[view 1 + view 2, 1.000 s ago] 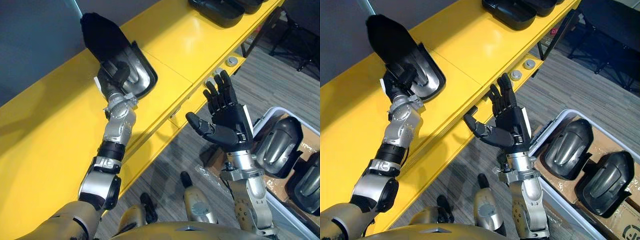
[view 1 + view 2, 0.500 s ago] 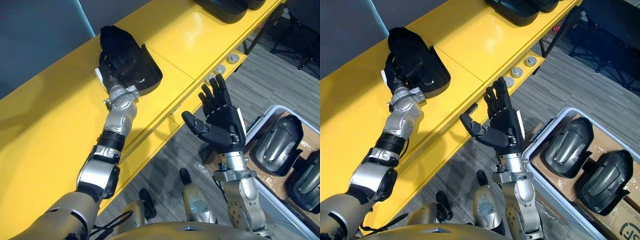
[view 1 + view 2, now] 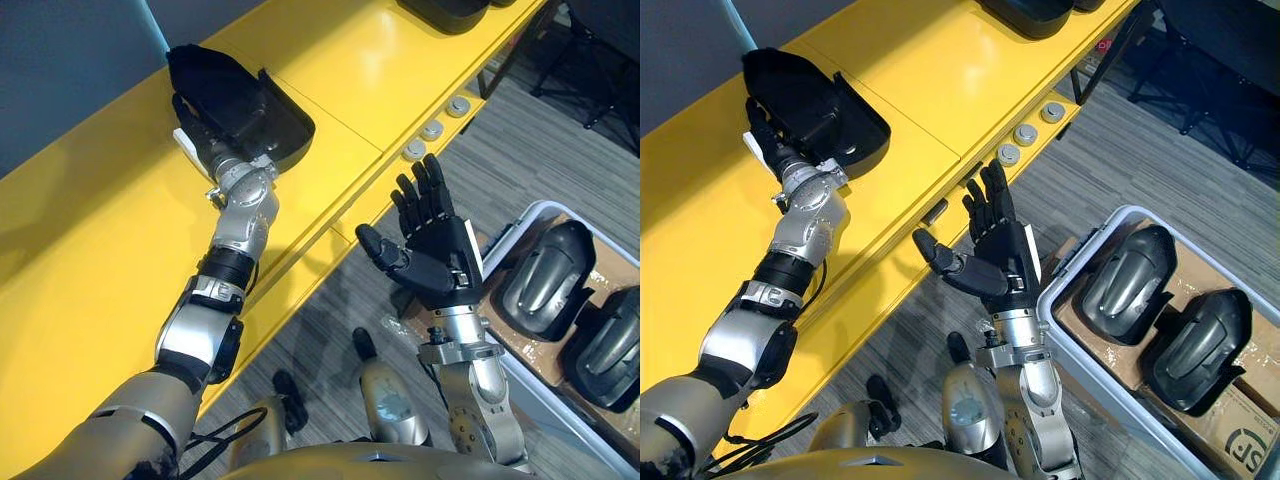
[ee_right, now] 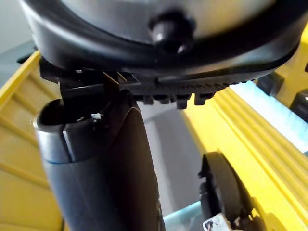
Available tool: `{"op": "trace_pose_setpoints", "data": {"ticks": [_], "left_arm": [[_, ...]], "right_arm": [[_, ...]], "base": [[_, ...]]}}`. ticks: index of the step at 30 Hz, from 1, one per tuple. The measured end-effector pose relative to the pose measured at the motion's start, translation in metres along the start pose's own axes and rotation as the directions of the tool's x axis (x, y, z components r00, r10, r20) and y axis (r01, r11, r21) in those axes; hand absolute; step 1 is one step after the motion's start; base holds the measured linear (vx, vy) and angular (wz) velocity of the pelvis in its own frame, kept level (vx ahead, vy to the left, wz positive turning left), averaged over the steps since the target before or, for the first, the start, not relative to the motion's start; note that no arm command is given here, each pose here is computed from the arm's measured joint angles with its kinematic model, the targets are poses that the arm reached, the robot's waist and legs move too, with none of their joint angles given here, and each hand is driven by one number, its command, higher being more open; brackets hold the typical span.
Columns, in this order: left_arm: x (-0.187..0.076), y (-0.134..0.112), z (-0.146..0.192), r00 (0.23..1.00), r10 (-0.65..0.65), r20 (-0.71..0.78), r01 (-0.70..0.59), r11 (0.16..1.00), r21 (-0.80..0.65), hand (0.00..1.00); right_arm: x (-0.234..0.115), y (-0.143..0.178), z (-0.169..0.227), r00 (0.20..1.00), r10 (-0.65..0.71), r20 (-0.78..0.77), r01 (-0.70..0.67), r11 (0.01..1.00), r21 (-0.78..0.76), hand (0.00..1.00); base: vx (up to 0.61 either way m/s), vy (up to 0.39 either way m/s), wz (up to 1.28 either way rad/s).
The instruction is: Walk over and take three plastic housings, then place them on the shelf
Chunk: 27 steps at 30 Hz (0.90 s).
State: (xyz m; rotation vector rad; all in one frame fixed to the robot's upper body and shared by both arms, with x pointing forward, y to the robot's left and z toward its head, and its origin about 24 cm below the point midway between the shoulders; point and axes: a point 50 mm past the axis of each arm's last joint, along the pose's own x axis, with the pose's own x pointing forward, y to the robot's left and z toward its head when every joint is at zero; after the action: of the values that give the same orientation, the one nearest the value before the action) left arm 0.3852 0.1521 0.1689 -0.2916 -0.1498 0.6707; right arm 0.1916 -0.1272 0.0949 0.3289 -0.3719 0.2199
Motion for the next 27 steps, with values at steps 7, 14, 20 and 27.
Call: {"op": "trace_pose_setpoints", "data": {"ticks": [7, 14, 20, 27], "left_arm": [[-0.001, -0.001, 0.002, 1.0, -0.01, 0.013, 0.01, 1.0, -0.017, 1.0], [-0.002, 0.0, -0.005, 0.999, -0.021, 0.031, 0.016, 0.988, 0.156, 1.0], [-0.005, 0.006, -0.014, 1.0, -0.01, 0.017, 0.005, 0.965, 0.261, 1.0], [-0.003, 0.022, -0.023, 0.995, 0.096, -0.015, -0.088, 0.957, 0.276, 1.0]], "right_arm": [[-0.001, 0.001, -0.001, 1.0, -0.013, -0.002, 0.013, 1.0, 0.002, 1.0], [-0.007, 0.004, -0.006, 0.999, -0.03, -0.033, 0.031, 0.999, 0.018, 1.0], [-0.01, 0.011, -0.011, 0.998, -0.001, -0.063, 0.003, 0.999, 0.036, 1.0], [-0.016, 0.012, -0.021, 0.993, 0.002, -0.115, 0.003, 0.999, 0.04, 1.0]], "base": [[0.01, -0.003, 0.04], [0.01, 0.0, 0.05], [0.0, 0.0, 0.0], [-0.01, 0.001, 0.0]]}}
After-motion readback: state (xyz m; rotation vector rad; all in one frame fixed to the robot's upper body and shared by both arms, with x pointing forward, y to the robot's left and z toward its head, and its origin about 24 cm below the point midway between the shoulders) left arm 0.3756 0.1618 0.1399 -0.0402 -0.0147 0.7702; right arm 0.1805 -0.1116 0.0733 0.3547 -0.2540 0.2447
